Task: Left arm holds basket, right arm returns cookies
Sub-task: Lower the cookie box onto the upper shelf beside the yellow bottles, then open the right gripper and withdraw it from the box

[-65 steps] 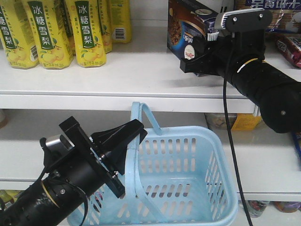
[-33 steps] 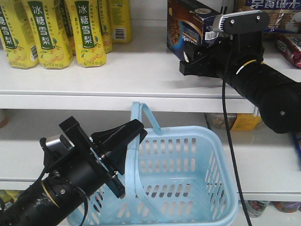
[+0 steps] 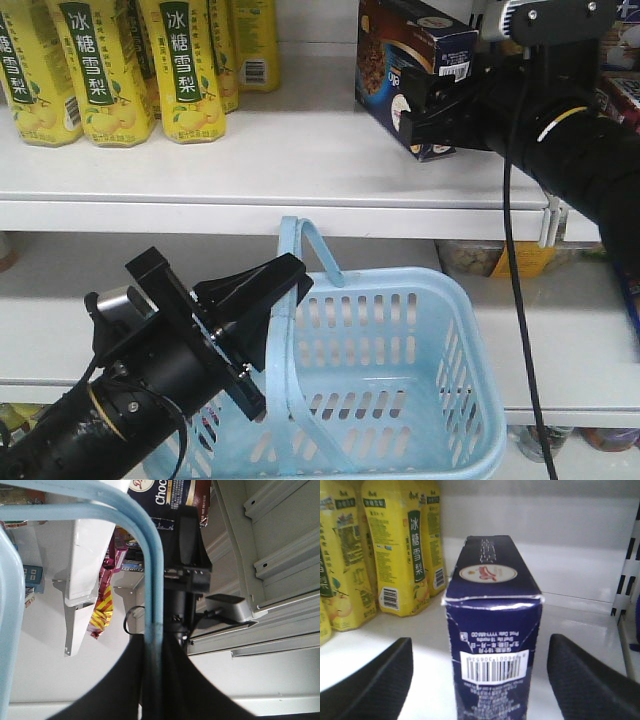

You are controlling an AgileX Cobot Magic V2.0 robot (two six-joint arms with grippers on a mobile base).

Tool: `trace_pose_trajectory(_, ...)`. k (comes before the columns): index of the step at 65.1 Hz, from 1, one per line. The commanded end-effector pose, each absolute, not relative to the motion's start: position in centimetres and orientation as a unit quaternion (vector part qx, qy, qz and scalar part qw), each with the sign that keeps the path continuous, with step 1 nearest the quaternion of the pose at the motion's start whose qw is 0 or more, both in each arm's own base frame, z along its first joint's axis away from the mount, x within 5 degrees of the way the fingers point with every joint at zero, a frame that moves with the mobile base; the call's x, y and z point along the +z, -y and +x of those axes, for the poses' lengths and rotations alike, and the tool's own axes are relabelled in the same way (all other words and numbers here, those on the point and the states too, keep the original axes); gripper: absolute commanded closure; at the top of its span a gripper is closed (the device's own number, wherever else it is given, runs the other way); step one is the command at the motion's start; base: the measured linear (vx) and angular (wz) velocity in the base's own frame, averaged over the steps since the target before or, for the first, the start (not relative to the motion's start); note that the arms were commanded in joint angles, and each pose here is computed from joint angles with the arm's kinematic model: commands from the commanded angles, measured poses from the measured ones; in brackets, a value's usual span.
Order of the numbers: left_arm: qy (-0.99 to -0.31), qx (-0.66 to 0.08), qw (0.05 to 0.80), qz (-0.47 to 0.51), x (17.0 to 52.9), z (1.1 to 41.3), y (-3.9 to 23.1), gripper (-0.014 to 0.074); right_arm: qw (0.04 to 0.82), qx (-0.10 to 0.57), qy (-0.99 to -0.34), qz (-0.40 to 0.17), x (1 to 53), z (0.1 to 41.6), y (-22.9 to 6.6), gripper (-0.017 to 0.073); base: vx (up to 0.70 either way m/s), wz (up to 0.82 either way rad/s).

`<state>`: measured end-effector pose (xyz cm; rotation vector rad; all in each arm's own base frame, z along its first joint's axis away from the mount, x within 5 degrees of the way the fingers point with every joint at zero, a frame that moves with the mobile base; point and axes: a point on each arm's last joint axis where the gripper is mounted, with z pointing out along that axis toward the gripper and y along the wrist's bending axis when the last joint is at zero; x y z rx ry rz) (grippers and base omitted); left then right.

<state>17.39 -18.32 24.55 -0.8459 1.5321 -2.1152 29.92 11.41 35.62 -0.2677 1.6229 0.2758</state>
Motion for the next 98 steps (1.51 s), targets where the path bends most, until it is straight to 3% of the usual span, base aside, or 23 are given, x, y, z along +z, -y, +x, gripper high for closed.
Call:
trace_pose_trajectory(1,-0.419,-0.841,0.228,-0.256,28.4,17.0,17.3,0.0596,0.717,0.125,-0.676,-0.116,39.2,28.2,-10.7,0.0036,0.0,0.0)
trace_pose_trajectory(10,-0.419,-0.841,0.228,-0.256,28.4,17.0,17.3,0.0596,0.718,0.127,-0.674,-0.12,40.7,26.4,-10.1,0.0081,0.0,0.0)
trace_pose_trajectory(16,-0.419,-0.841,0.228,-0.256,28.4,17.0,17.3,0.0596,0.724,0.128,-0.666,-0.123,41.8,25.1,-9.6,0.0171,0.0,0.0)
trace_pose_trajectory(32,-0.419,-0.841,0.228,-0.256,28.4,17.0,17.3,0.0596,0.729,0.108,-0.659,-0.15,43.8,21.5,-8.4,0.0578,0.0,0.0)
trace_pose_trajectory(46,-0.419,-0.841,0.228,-0.256,28.4,17.0,17.3,0.0596,0.731,0.108,-0.656,-0.151,45.1,18.6,-7.2,0.0566,0.0,0.0)
trace_pose_trajectory(58,-0.419,-0.841,0.228,-0.256,28.4,17.0,17.3,0.0596,0.766,0.103,-0.617,-0.148,45.6,15.8,-6.1,0.0565,0.0,0.0)
trace_pose_trajectory(84,-0.419,-0.841,0.228,-0.256,28.4,17.0,17.3,0.0596,0.794,0.117,-0.582,-0.13,40.2,8.2,-3.1,0.0564,0.0,0.0)
trace_pose_trajectory(98,-0.419,-0.841,0.228,-0.256,28.4,17.0,17.3,0.0596,0.78,0.116,-0.6,-0.136,36.8,6.5,-2.5,0.0564,0.0,0.0)
